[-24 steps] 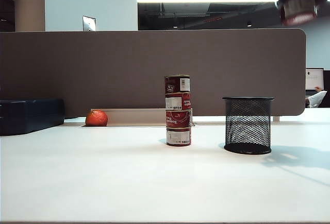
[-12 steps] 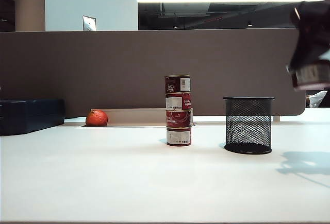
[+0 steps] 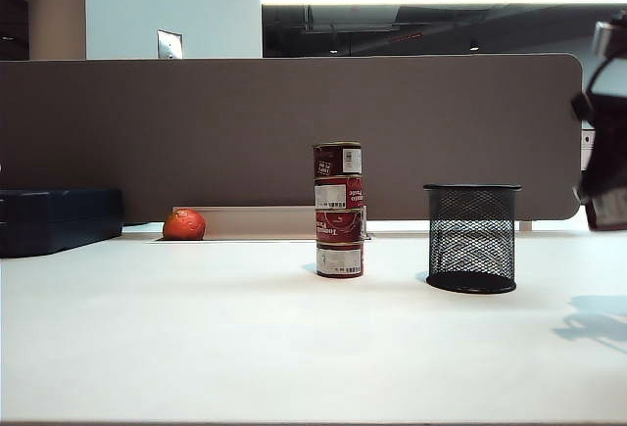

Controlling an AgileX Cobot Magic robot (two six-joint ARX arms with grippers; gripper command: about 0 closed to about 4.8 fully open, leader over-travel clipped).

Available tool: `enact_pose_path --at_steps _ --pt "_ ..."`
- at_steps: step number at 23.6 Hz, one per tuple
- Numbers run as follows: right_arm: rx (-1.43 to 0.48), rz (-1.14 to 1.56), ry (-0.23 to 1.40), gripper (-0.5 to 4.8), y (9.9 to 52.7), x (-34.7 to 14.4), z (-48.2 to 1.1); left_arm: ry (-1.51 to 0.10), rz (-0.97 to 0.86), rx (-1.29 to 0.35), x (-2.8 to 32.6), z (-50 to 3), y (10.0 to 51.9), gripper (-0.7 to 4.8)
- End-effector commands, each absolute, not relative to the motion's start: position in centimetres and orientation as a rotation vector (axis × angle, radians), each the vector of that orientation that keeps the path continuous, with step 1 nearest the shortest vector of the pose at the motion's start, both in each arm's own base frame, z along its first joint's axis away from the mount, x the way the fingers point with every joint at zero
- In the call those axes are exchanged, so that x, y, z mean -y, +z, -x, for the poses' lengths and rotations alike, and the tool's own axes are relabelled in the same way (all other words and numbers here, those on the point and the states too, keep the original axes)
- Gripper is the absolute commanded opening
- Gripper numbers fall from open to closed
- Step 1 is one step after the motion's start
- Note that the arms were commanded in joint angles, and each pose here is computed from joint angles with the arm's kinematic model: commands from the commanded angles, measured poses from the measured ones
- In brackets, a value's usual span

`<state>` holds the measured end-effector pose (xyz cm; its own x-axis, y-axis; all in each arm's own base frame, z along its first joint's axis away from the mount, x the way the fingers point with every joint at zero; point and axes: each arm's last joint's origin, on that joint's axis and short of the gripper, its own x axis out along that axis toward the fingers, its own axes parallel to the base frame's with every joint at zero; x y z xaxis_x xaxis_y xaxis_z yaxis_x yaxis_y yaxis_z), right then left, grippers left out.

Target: Take a can of tomato sauce from the stacked ones and place it on the table.

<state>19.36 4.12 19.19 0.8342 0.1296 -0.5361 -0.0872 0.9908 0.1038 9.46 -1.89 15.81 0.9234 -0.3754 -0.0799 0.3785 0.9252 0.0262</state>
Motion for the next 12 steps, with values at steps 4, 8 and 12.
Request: enact_pose_path --at_steps 4,8,12 --pt "-0.552 -0.118 0.078 0.08 17.8 -3.9 -18.8 -0.385 -0.039 -0.059 1.9 -9.5 16.0 -0.06" --pt "-0.583 -0.112 0.05 0.08 16.1 -3.7 -18.0 -0.389 -0.039 -0.059 1.9 -9.5 16.0 -0.06" --pt "-0.592 -0.109 0.045 0.08 15.0 -3.6 -17.5 -0.389 -0.039 -0.059 1.9 -9.4 16.0 -0.06"
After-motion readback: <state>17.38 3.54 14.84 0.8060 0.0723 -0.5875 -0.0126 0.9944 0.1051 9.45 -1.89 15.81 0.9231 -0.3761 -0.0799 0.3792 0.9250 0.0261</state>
